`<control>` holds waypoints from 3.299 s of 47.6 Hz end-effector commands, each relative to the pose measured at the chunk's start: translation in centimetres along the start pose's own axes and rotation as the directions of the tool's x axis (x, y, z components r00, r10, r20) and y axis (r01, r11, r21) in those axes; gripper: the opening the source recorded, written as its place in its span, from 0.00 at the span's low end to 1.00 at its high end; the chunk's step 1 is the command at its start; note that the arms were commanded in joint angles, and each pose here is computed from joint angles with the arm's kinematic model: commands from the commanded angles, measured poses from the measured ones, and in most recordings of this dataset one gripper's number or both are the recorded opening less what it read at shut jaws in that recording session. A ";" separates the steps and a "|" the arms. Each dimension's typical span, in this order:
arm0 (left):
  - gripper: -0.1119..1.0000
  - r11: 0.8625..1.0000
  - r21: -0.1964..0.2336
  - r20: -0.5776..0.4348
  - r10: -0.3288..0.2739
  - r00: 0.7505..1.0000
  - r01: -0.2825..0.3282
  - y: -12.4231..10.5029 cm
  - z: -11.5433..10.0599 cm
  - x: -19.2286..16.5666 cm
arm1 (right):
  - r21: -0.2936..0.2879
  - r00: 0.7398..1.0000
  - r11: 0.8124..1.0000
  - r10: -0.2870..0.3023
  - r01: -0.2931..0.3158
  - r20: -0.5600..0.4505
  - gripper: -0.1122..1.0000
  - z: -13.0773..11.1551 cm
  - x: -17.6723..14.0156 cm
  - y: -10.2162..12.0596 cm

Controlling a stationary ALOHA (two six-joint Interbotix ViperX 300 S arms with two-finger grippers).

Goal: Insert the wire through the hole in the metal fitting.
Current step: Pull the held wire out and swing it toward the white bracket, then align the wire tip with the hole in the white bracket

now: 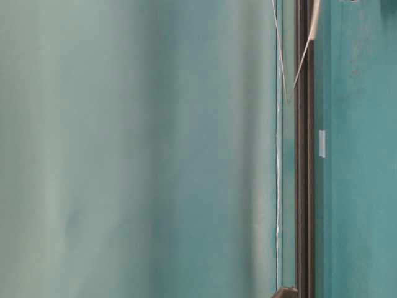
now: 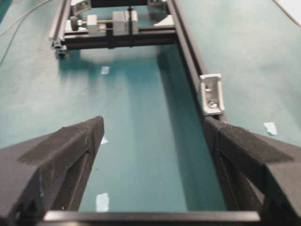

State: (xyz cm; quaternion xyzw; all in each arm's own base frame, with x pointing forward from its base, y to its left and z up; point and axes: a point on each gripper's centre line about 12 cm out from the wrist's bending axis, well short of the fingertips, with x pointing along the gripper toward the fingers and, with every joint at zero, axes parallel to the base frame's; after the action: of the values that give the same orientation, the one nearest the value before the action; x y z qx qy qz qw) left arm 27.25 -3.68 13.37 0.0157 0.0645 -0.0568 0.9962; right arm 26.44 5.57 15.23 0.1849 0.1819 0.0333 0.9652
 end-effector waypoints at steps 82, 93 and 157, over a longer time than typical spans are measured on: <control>0.79 0.990 -0.085 -0.046 -0.115 0.992 0.111 -4.5 -4.2 6.1 | -0.015 0.996 0.996 -0.089 0.089 -0.015 0.10 -4.0 5.8 3.6; 0.79 0.990 -0.086 -0.043 -0.113 0.993 0.109 -4.5 -4.1 6.1 | -0.018 0.996 0.996 -0.091 0.090 -0.018 0.10 -4.2 5.8 3.5; 0.79 0.990 -0.085 -0.029 -0.113 0.993 0.111 -4.5 -3.7 6.2 | -0.043 0.998 0.997 -0.061 0.062 0.021 0.10 -4.7 6.0 4.5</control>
State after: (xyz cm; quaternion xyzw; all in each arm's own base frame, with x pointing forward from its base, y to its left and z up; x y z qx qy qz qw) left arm 32.08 -8.47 7.78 -0.0252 0.1039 -0.1078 0.9884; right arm 29.90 11.67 10.30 0.1541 0.1865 0.0008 0.9703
